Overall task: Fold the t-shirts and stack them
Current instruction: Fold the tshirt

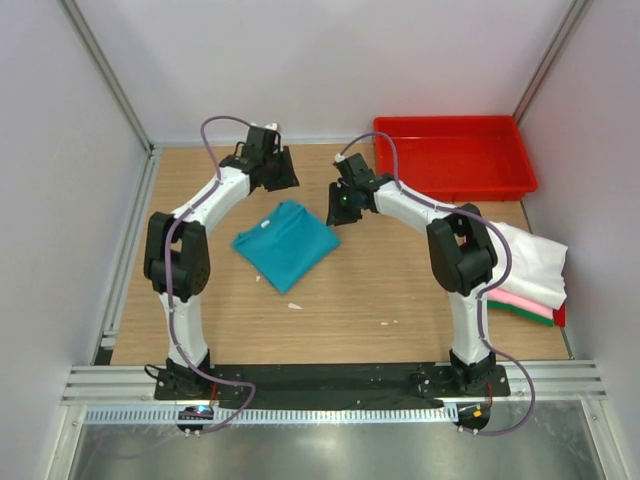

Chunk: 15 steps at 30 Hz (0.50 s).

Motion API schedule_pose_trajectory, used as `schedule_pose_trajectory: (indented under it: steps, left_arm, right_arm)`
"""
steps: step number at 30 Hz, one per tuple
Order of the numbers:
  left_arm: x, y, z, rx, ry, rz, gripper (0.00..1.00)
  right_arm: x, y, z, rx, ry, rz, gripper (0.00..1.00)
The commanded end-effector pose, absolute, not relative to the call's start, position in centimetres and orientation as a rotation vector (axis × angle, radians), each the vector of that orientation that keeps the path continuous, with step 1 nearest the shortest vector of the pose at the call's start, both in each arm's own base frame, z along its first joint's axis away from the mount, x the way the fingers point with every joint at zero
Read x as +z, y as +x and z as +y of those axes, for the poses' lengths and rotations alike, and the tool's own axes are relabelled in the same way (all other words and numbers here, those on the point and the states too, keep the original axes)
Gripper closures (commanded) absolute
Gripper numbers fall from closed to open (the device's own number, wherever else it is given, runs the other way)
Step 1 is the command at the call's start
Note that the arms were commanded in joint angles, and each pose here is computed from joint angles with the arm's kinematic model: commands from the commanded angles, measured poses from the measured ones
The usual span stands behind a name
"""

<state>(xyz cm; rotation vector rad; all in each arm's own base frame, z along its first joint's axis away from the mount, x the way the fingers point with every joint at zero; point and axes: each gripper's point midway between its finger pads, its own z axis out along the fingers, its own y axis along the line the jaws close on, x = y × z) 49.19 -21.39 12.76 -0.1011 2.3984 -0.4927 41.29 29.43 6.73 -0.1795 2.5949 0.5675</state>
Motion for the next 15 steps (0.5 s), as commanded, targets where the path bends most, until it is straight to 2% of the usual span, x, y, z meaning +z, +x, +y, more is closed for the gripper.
schedule_pose_trajectory:
  steps: [1, 9, 15]
  left_arm:
    - [17.1, 48.1, -22.5, -0.616, -0.062, 2.323, 0.63]
    - [13.8, 45.7, -25.4, -0.737, -0.035, 2.409, 0.81]
    - [11.8, 45.3, -26.5, -0.737, -0.015, 2.444, 0.85]
  right_arm:
    - [7.3, 42.2, 30.5, 0.616, -0.173, 2.554, 0.72]
    - [5.9, 40.9, 30.0, 0.623, -0.180, 2.587, 0.80]
    - [5.0, 40.3, 29.6, 0.599, -0.185, 2.609, 0.88]
